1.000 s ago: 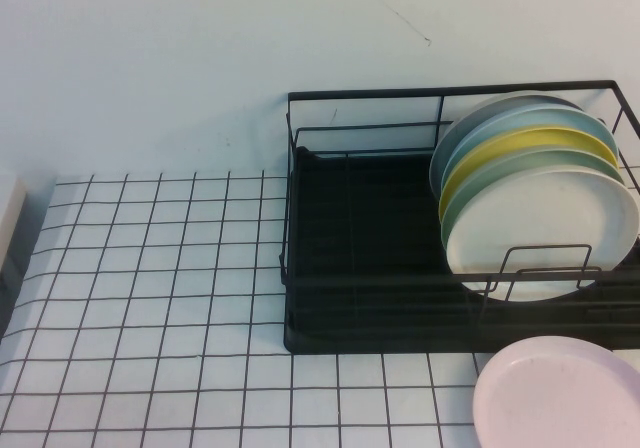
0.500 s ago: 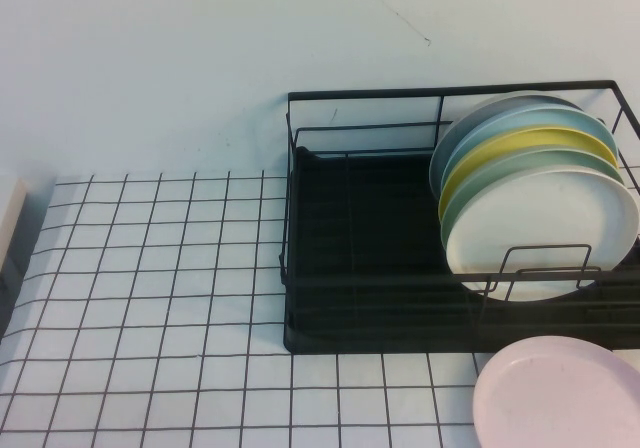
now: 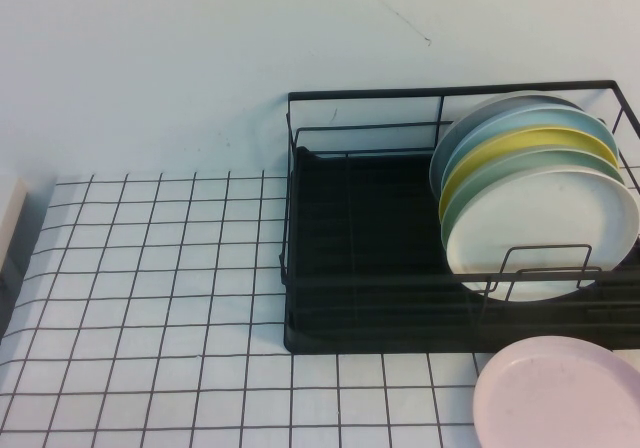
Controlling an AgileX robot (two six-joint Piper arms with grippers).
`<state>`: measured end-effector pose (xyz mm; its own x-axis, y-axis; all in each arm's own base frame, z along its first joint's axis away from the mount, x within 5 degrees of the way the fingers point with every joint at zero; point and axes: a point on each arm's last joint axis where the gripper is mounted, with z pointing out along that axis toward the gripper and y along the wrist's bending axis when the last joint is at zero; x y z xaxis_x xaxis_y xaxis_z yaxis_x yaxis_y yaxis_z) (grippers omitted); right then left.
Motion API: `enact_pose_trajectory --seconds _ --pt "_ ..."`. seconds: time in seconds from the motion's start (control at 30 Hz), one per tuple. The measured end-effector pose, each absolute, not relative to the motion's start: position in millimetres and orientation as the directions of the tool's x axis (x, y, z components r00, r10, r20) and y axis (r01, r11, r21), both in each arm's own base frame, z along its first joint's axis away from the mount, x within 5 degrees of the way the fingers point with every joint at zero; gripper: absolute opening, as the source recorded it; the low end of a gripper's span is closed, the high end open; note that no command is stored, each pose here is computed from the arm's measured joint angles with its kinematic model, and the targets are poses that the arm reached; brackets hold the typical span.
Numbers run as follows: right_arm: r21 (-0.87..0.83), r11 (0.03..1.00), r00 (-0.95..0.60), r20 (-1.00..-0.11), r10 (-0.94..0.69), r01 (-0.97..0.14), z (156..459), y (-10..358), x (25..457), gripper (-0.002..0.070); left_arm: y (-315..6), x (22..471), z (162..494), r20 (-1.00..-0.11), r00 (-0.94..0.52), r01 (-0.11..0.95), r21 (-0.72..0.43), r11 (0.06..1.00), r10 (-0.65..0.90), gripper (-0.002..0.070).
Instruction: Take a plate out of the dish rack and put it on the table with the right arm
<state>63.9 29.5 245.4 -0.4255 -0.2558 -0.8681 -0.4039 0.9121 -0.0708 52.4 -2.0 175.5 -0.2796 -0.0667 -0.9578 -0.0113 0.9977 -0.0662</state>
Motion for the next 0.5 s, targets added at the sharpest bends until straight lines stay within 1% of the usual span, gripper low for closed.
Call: enact_pose_trajectory --seconds 0.23,0.5 --pt "-0.072 0.915 -0.417 -0.873 -0.25 -0.398 242 29 63 -0.0002 -2 52 176 -0.958 -0.28 -0.011 -0.066 0.998 -0.067 -0.0004" --pt "-0.118 0.92 -0.372 -0.89 -0.265 -0.373 232 27 55 -0.0002 -2 52 176 -0.958 -0.28 -0.011 -0.066 0.998 -0.067 -0.0004"
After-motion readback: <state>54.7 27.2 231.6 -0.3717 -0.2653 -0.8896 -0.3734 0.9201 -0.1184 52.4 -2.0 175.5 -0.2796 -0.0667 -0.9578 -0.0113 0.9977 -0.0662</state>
